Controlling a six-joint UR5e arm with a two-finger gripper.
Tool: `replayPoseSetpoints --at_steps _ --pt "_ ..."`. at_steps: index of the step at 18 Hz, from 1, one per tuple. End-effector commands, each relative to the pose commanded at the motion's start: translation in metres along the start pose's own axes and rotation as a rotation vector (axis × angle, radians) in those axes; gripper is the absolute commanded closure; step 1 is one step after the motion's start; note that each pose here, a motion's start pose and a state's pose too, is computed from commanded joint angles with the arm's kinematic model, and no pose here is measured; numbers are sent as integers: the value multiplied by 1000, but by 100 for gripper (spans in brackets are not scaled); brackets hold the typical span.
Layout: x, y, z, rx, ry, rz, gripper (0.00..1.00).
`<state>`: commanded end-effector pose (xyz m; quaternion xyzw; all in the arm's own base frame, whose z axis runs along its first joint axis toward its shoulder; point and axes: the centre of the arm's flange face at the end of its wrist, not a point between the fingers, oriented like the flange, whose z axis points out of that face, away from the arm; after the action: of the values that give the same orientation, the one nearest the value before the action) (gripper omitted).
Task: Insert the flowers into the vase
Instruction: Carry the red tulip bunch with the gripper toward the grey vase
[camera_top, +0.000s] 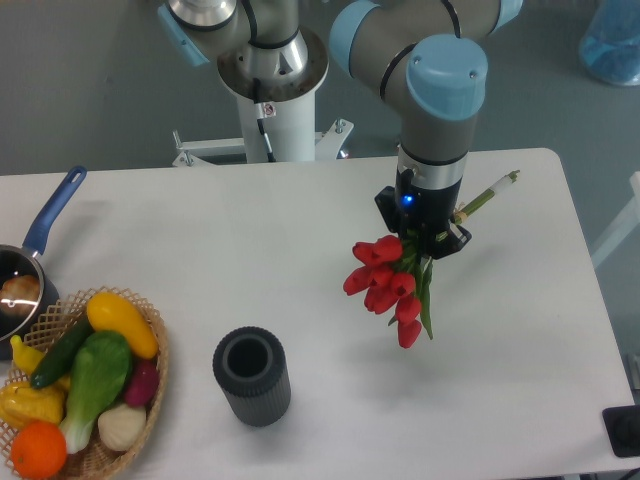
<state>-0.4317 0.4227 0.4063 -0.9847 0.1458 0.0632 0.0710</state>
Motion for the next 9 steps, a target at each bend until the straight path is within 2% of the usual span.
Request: replayPoseSetpoints --at_steps 4,7,9 --pt "4 -7 -4 44 6 -3 100" --pt "8 -10 -6 66 4 -38 100" --pt "5 -22 -21 175 10 -93 100"
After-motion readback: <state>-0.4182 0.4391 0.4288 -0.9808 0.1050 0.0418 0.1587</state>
